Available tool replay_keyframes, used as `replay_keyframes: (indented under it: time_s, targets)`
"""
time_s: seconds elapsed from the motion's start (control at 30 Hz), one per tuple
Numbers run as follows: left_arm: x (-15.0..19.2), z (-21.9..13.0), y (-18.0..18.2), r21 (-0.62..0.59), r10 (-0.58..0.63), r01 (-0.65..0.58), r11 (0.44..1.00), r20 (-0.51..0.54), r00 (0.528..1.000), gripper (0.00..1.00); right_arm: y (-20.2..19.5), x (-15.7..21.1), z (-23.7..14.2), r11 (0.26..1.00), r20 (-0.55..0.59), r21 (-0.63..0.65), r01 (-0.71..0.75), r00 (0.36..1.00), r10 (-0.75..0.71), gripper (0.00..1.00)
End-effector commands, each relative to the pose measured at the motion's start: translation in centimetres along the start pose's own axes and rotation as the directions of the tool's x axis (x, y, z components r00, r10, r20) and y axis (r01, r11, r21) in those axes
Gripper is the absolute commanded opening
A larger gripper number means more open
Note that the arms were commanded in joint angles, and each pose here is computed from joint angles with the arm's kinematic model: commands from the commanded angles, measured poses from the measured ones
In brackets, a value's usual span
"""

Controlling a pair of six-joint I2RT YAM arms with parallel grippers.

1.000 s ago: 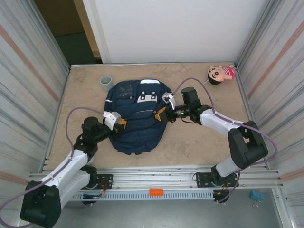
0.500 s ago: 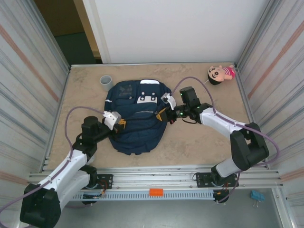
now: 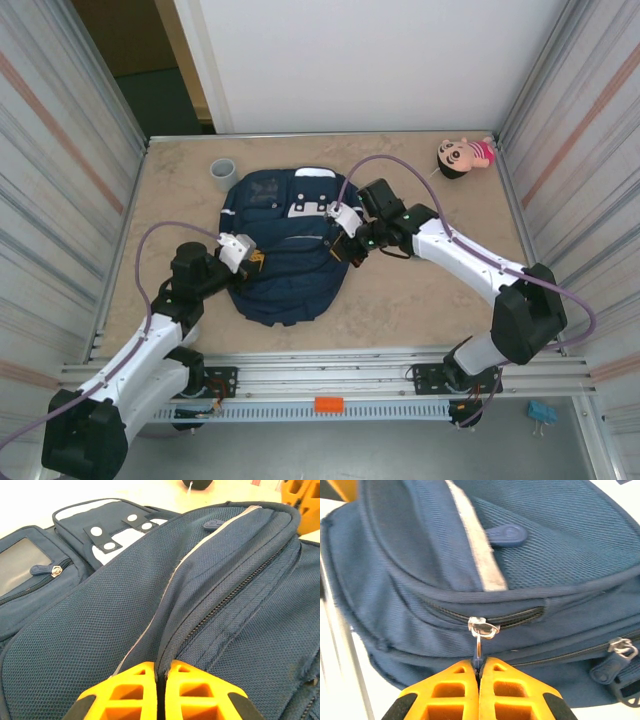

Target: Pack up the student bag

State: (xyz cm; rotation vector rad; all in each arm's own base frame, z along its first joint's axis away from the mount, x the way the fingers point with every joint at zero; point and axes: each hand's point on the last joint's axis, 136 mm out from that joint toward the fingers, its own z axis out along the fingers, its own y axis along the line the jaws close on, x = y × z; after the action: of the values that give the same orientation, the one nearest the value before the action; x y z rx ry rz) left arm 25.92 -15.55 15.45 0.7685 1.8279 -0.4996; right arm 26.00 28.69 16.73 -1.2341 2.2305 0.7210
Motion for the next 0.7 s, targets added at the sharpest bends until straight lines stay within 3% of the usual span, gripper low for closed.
replay_keyframes:
  time_s: [0.0, 0.2, 0.4, 0.6, 0.67]
  targets:
    - [-4.3, -0.5, 1.5, -0.060, 0.001, 0.006, 0.998, 0.122, 0.993, 0.00, 2.9, 0.2, -0.8, 0.996, -0.049, -0.089, -0.003, 0.999, -0.001, 0.00]
    - [-5.5, 0.4, 0.2, -0.025, 0.021, -0.017, 1.000, 0.140, 0.990, 0.00, 6.5, -2.1, -0.2, 0.979, 0.012, -0.201, -0.044, 0.999, 0.047, 0.00]
    - [-7.0, 1.7, -2.1, 0.052, 0.058, -0.067, 0.996, 0.154, 0.986, 0.00, 8.3, -4.1, 1.5, 0.982, 0.011, -0.173, -0.074, 0.997, 0.077, 0.00]
    - [-8.0, 2.3, -3.7, 0.105, 0.084, -0.104, 0.989, 0.182, 0.980, 0.00, 10.4, -6.7, 3.0, 0.952, 0.111, -0.282, -0.123, 0.981, 0.159, 0.00]
    - [-7.7, 2.4, -3.6, 0.100, 0.085, -0.104, 0.990, 0.176, 0.981, 0.00, 10.7, -6.7, 2.7, 0.955, 0.129, -0.279, -0.099, 0.982, 0.139, 0.11]
